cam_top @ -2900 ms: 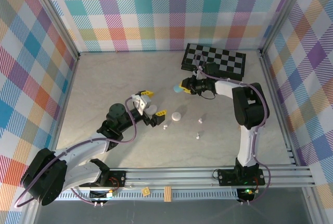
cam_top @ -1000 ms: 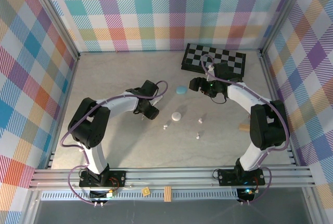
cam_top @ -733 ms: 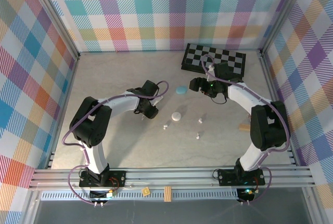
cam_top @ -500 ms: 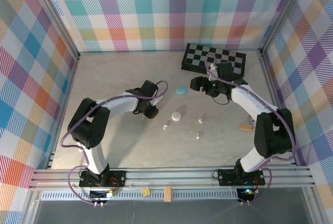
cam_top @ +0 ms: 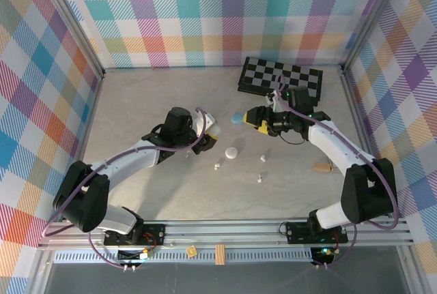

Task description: Insert the wireless bluetooth earbuds into the charging case

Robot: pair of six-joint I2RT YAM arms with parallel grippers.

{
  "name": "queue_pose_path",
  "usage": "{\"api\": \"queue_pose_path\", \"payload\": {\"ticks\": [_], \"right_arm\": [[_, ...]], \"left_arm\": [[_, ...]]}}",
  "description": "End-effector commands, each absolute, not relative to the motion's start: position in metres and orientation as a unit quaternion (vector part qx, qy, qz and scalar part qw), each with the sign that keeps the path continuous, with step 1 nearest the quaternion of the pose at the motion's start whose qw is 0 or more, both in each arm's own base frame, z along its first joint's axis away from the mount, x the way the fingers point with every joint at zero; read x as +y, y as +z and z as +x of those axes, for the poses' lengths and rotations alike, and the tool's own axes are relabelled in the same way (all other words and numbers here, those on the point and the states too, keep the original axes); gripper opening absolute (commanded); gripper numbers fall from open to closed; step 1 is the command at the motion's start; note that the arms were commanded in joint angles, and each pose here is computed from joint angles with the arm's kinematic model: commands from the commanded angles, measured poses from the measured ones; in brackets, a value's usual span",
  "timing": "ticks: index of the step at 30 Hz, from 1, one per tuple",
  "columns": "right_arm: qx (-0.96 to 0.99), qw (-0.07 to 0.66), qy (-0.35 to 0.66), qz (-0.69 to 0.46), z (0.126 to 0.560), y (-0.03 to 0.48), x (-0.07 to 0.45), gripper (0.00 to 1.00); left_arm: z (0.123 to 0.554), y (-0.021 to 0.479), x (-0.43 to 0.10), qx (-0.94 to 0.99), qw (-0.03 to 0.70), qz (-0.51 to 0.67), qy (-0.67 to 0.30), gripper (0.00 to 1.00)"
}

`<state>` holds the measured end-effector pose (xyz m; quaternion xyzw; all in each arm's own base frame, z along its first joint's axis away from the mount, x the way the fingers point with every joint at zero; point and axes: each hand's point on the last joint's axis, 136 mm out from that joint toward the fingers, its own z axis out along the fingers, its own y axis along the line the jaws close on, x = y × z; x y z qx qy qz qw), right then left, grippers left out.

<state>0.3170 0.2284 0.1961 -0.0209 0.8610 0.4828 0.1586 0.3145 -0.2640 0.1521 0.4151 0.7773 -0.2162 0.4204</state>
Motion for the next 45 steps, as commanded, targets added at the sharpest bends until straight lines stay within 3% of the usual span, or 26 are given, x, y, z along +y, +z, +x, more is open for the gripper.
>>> {"api": "queue_pose_path", "payload": {"ticks": [1,11,16,19,23,27,29,32,34,45], "right_arm": [[0.846,0.134,0.515,-0.045,0.297,0.21,0.248,0.79],[0.841,0.11,0.522,-0.093,0.279,0.217,0.293,0.78],[0.84,0.099,0.523,-0.105,0.278,0.214,0.308,0.72],[0.841,0.096,0.521,-0.104,0.279,0.212,0.311,0.66],[0.842,0.091,0.523,-0.099,0.28,0.211,0.313,0.44],[0.84,0.096,0.524,-0.102,0.278,0.215,0.311,0.31],[0.84,0.099,0.523,-0.105,0.278,0.216,0.311,0.31],[0.842,0.102,0.52,-0.102,0.28,0.215,0.311,0.43],[0.839,0.101,0.525,-0.101,0.281,0.217,0.312,0.43],[0.834,0.102,0.532,-0.102,0.279,0.222,0.312,0.26]], "left_arm": [[0.306,0.189,-0.281,0.712,0.482,0.447,-0.246,0.38],[0.287,0.201,-0.287,0.677,0.495,0.48,-0.258,0.38],[0.283,0.204,-0.287,0.672,0.493,0.489,-0.258,0.39],[0.279,0.205,-0.287,0.669,0.493,0.492,-0.26,0.39],[0.277,0.205,-0.287,0.667,0.493,0.495,-0.261,0.39],[0.271,0.205,-0.288,0.659,0.491,0.502,-0.27,0.39],[0.268,0.206,-0.288,0.654,0.493,0.505,-0.273,0.4],[0.266,0.207,-0.288,0.652,0.493,0.506,-0.275,0.4],[0.265,0.207,-0.288,0.651,0.493,0.507,-0.276,0.4],[0.269,0.207,-0.286,0.653,0.5,0.502,-0.268,0.44]]}}
